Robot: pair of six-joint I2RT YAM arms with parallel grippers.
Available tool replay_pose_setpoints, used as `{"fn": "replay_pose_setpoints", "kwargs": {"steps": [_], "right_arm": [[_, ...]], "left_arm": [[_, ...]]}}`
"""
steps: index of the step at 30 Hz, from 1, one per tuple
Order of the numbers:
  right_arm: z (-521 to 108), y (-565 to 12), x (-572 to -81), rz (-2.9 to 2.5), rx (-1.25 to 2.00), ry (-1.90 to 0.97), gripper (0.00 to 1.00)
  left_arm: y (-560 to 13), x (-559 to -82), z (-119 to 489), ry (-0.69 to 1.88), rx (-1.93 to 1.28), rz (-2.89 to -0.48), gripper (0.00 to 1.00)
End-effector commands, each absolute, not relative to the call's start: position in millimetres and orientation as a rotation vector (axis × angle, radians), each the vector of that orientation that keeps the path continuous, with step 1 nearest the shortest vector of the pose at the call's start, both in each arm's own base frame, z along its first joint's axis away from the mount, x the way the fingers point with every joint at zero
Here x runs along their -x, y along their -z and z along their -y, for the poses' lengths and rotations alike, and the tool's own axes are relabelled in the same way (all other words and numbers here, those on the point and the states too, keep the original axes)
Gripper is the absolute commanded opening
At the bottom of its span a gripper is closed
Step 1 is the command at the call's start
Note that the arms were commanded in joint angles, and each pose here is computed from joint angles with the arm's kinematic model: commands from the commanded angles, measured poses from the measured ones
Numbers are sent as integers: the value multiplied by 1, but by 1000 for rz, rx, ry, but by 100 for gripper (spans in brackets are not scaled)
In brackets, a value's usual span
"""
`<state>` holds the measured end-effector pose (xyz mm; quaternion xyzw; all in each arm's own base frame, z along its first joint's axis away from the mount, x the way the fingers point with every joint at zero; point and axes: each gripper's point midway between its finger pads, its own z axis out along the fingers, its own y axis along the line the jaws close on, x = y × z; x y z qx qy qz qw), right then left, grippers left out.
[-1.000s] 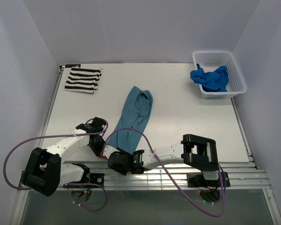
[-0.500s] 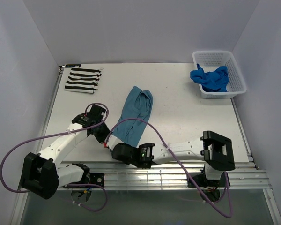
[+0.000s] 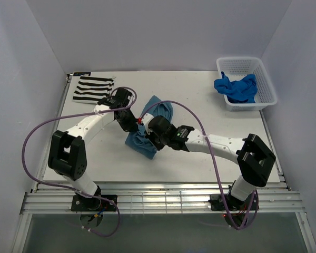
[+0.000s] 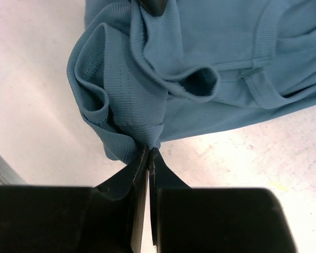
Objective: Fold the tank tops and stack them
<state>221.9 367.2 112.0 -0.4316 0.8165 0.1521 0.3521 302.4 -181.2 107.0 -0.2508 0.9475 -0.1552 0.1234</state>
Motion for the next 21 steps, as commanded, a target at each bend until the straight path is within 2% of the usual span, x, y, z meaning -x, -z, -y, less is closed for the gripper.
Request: {"fn": "replay_pose_setpoints", "kwargs": {"steps": [1,8,15,16,17,18,20,21], "right_arm": [[-366,-138,-236,-2075,1124,-507,8],[-344,-127,-287,-2120,1088,-544,8],[-339,-112,-325,-2144,1091,-603,10],[-336,-108,-331,-2165,1074,-589,13],[-335,-108,-344,-2183,1039,-578,20],[-334,-109,-350,-2195,1022,-571,21],[-327,-116,-363,-2228,959,-537,32],[-326,-120,-363,-2235,933,-546,36]], "left_arm": [[-121,-339,190,475,674,-2713,0],[-106,-382,210,494,638,-2739,0],[-83,-406,216,475,655,-2766,1],[-81,-408,216,481,661,-2768,12],[-78,-410,215,473,654,-2772,32],[-83,-415,215,480,649,-2755,45],[-90,-421,217,492,636,-2736,55],[-98,-424,218,502,633,-2717,64]]}}
